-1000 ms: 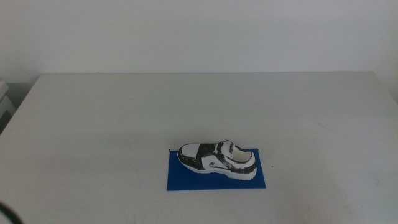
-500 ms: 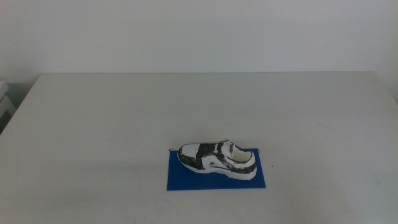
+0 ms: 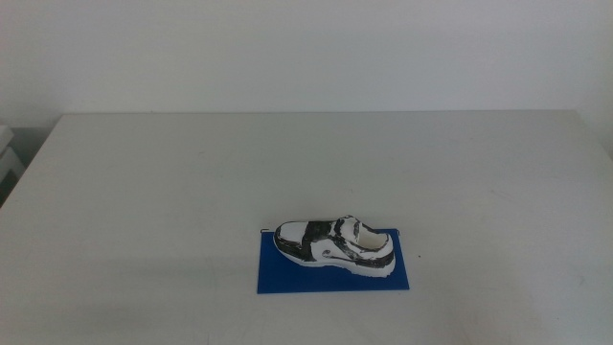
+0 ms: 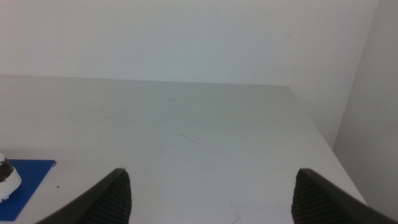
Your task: Use one arm to grab the shoe from the table and place it on the mat.
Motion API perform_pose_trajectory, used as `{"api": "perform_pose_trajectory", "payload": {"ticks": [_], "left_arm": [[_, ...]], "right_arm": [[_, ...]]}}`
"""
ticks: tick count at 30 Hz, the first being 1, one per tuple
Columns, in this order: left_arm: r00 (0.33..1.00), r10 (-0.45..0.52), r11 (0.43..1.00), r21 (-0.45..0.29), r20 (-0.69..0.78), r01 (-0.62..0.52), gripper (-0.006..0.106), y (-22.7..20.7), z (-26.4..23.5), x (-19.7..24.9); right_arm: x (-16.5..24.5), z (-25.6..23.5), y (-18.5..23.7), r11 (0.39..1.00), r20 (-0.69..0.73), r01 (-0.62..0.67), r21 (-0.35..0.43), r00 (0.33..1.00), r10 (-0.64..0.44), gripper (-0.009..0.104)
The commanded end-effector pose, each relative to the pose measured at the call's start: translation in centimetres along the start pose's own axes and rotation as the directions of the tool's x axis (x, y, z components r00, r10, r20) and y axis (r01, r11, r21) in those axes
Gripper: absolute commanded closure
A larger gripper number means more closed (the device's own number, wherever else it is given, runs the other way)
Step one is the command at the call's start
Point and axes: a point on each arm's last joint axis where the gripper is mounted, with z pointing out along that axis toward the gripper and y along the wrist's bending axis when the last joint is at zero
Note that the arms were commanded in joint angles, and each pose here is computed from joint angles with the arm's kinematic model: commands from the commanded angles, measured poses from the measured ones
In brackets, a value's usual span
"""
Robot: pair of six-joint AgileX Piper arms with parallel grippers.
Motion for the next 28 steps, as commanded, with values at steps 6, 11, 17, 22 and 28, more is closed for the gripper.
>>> {"api": "perform_pose_trajectory", "payload": {"ticks": [6, 11, 17, 22, 28], "left_arm": [[0.975, 0.168, 0.986, -0.012, 0.146, -0.168, 0.086, -0.2, 0.3, 0.5], [0.983, -0.127, 0.991, 0.057, 0.133, 0.120, 0.061, -0.5, 0.4, 0.8], [0.988, -0.093, 0.995, 0.049, 0.122, 0.087, 0.050, -0.4, 0.4, 0.9], [0.991, -0.040, 0.999, 0.036, 0.125, 0.035, 0.050, -0.4, 0.4, 0.9], [0.991, -0.040, 0.999, 0.036, 0.125, 0.035, 0.050, -0.4, 0.4, 0.9]], "right_arm": [[-1.1, -0.3, -0.1, 1.000, 0.108, 0.020, 0.013, 0.994, -0.022, 0.029], [-1.1, -0.3, -0.1, 1.000, 0.108, 0.020, 0.013, 0.994, -0.022, 0.029], [-1.1, -0.3, -0.1, 1.000, 0.108, 0.020, 0.013, 0.994, -0.022, 0.029], [-1.1, -0.3, -0.1, 1.000, 0.108, 0.020, 0.013, 0.994, -0.022, 0.029], [-1.1, -0.3, -0.1, 1.000, 0.108, 0.020, 0.013, 0.994, -0.022, 0.029]]}}
